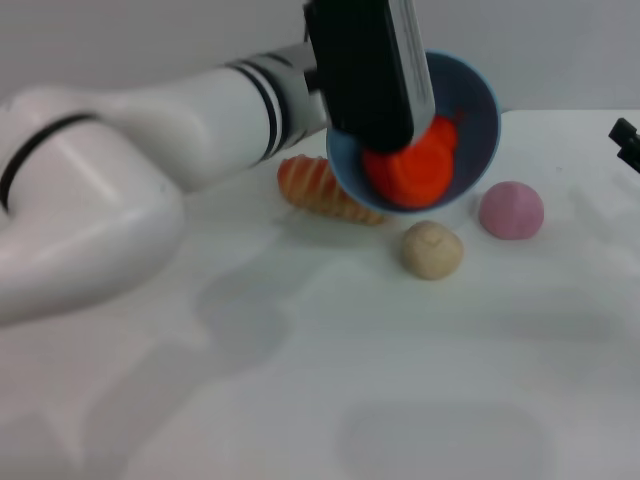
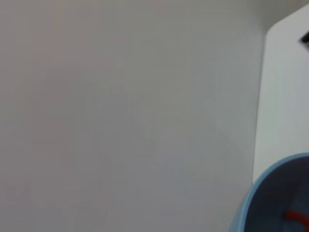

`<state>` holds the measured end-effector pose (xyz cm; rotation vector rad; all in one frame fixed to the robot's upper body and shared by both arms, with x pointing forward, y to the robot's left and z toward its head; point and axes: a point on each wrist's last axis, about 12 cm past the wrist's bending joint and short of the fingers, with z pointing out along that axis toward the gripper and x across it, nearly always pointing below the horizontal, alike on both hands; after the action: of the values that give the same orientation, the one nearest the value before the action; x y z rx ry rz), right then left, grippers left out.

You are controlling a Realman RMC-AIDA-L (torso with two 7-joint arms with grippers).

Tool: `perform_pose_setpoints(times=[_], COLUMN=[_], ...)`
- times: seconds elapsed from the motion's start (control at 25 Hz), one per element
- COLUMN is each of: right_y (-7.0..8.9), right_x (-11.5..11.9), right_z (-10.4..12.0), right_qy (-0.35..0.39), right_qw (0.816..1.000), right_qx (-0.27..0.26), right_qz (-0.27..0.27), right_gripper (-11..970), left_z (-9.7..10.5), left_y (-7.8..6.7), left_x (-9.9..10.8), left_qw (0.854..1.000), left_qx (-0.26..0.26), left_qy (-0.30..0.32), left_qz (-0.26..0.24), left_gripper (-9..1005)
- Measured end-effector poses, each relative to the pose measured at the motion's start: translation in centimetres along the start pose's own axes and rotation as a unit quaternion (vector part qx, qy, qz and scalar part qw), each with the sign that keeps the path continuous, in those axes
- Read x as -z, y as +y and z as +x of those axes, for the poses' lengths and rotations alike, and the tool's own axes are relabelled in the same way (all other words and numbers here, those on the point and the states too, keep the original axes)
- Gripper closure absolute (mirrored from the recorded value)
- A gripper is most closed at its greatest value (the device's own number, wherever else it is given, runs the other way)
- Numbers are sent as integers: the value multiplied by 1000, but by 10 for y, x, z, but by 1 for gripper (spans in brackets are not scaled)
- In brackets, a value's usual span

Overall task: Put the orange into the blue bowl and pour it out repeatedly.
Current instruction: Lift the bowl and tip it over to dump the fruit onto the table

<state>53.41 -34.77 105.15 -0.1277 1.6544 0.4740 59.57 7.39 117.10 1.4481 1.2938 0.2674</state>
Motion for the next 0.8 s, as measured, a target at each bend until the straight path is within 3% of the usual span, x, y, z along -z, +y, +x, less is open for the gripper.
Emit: perform_pose_setpoints(times=[0.12, 0.24, 0.4, 0.52, 0.8], right_y=[2, 4, 3, 2, 3], right_x=[2, 9, 13, 15, 13], right_z=[4, 6, 8, 8, 8], right_qy=[-9, -45, -58, -60, -61], right_qw=[1000, 996, 994, 994, 994], right_qx=[-27, -71, -88, -89, -93], right_qz=[2, 11, 18, 22, 21], right_gripper=[230, 230, 231, 231, 230], left_z=[2, 13, 18, 18, 21], left_y=[-12, -26, -33, -50, -68], left_x=[6, 16, 18, 21, 24], left_qw=[997, 984, 978, 966, 955], left_qx=[-67, -151, -171, -208, -247], left_qy=[-27, -50, -63, -87, -99], left_qz=[-24, -75, -102, -124, -132], left_gripper=[997, 997, 996, 996, 996])
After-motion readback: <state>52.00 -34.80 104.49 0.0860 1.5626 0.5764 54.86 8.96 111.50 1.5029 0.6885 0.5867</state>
